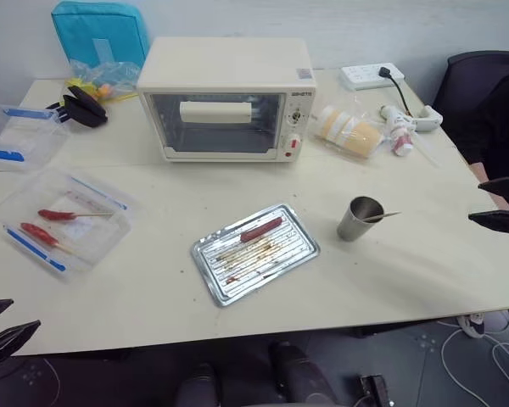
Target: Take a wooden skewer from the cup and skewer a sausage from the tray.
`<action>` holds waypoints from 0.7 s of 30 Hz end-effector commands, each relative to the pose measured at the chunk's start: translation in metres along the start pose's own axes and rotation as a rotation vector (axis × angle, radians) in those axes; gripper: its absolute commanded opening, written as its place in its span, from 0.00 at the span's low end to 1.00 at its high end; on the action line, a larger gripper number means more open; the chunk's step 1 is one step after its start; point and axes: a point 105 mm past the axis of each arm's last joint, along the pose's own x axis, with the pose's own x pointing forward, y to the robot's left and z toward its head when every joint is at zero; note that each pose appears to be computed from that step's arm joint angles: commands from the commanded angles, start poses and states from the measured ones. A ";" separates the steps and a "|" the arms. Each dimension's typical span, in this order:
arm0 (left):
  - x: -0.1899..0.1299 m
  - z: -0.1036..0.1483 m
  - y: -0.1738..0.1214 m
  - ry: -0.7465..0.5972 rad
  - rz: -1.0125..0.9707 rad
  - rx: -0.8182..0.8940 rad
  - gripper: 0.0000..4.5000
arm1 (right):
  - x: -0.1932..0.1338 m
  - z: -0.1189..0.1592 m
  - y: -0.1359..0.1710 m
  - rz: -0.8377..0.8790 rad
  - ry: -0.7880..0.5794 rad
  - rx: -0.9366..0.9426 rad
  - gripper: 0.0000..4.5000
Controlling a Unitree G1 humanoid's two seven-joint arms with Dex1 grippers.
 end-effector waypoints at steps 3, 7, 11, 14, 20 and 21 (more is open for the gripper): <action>-0.001 -0.002 0.000 -0.008 0.018 0.006 0.76 | 0.000 0.007 -0.002 -0.007 -0.022 -0.040 0.96; 0.000 -0.005 -0.002 -0.011 0.024 0.002 0.76 | -0.001 0.007 -0.004 -0.015 -0.016 -0.042 0.96; 0.001 -0.006 -0.002 -0.016 0.028 0.004 0.76 | 0.000 0.008 -0.005 -0.024 -0.014 -0.050 0.96; 0.004 -0.004 -0.001 -0.028 0.026 0.008 0.76 | 0.002 0.009 -0.005 -0.028 -0.023 -0.052 0.96; 0.007 -0.001 0.002 -0.036 0.025 0.014 0.76 | 0.005 0.008 -0.006 -0.035 -0.036 -0.055 0.96; 0.007 -0.001 0.002 -0.035 0.024 0.016 0.76 | 0.006 0.008 -0.006 -0.035 -0.038 -0.054 0.96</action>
